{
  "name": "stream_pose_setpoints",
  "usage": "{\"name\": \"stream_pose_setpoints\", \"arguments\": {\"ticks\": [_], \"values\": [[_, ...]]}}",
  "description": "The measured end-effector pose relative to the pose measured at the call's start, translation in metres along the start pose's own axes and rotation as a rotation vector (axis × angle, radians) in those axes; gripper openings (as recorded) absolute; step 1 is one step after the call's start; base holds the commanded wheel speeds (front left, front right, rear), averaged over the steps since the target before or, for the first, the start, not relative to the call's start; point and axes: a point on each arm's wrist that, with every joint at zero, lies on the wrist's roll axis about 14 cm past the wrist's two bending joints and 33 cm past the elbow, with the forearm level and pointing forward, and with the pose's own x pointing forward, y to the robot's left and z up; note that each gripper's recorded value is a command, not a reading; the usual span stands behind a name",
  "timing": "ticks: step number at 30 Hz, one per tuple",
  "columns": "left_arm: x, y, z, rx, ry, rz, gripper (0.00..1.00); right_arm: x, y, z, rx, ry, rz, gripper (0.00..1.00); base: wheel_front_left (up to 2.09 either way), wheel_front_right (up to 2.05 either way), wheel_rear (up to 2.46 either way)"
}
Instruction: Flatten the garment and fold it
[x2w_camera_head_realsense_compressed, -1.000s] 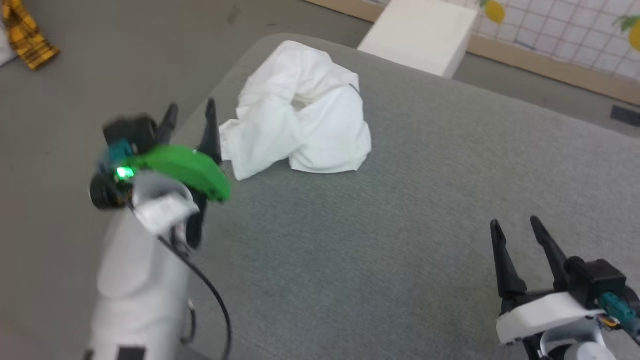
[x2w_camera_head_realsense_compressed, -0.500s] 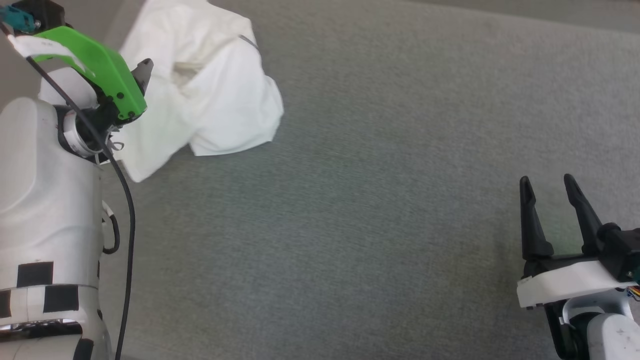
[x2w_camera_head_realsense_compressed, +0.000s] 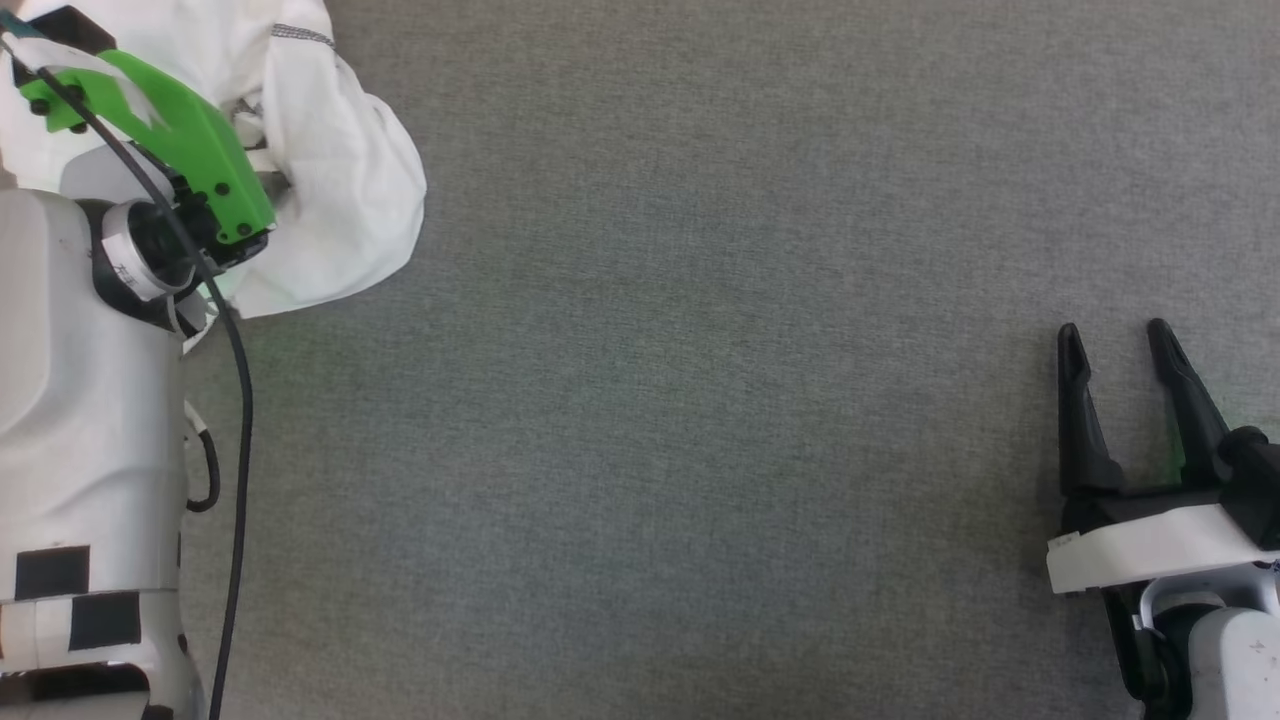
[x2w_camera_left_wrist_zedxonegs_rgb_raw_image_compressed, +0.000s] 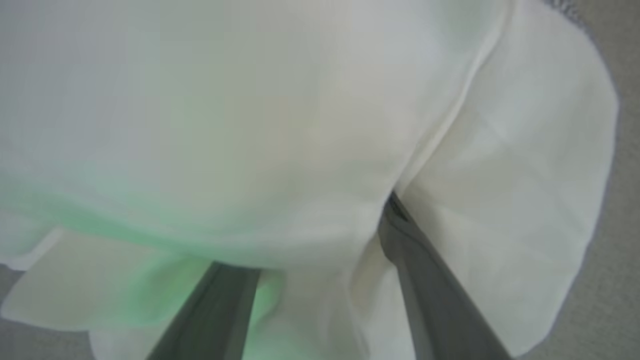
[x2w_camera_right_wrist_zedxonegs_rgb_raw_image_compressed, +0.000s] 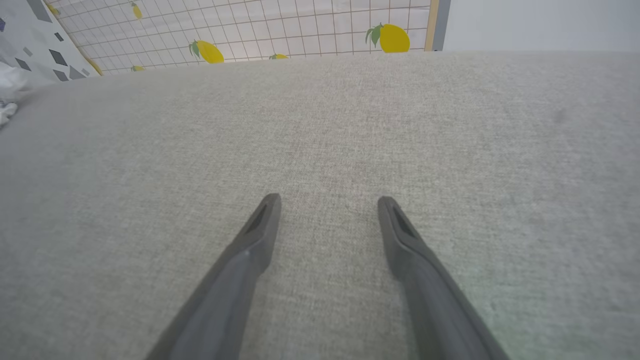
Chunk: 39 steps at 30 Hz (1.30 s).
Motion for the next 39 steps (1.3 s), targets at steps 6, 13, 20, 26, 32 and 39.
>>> {"name": "stream_pose_setpoints", "arguments": {"ticks": [6,13,20,26,32,39], "values": [[-0.005,0.005,0.012,-0.013,-0.11,0.023,0.0,-0.001,-0.002,0.001,-0.003,-0.002,-0.006,1.0,0.0,0.0,0.0],[-0.046,0.016,0.061,-0.027,-0.431,0.034,0.0,-0.005,0.006,0.013,-0.002,-0.029,0.014,1.0,0.0,0.0,0.0],[-0.13,0.003,0.131,0.058,-0.781,-0.04,0.0,-0.012,0.019,0.029,0.007,-0.071,0.044,1.0,0.0,0.0,0.0],[-0.248,-0.027,0.2,0.185,-1.129,-0.114,0.0,-0.024,0.026,0.044,0.046,-0.118,0.055,1.0,0.0,0.0,0.0],[-0.357,-0.087,0.226,0.326,-1.364,-0.262,0.0,-0.044,0.021,0.057,0.076,-0.165,0.031,1.0,0.0,0.0,0.0],[-0.434,-0.176,0.213,0.411,-1.497,-0.522,0.0,-0.073,0.002,0.062,0.097,-0.193,-0.032,1.0,0.0,0.0,0.0]]}}
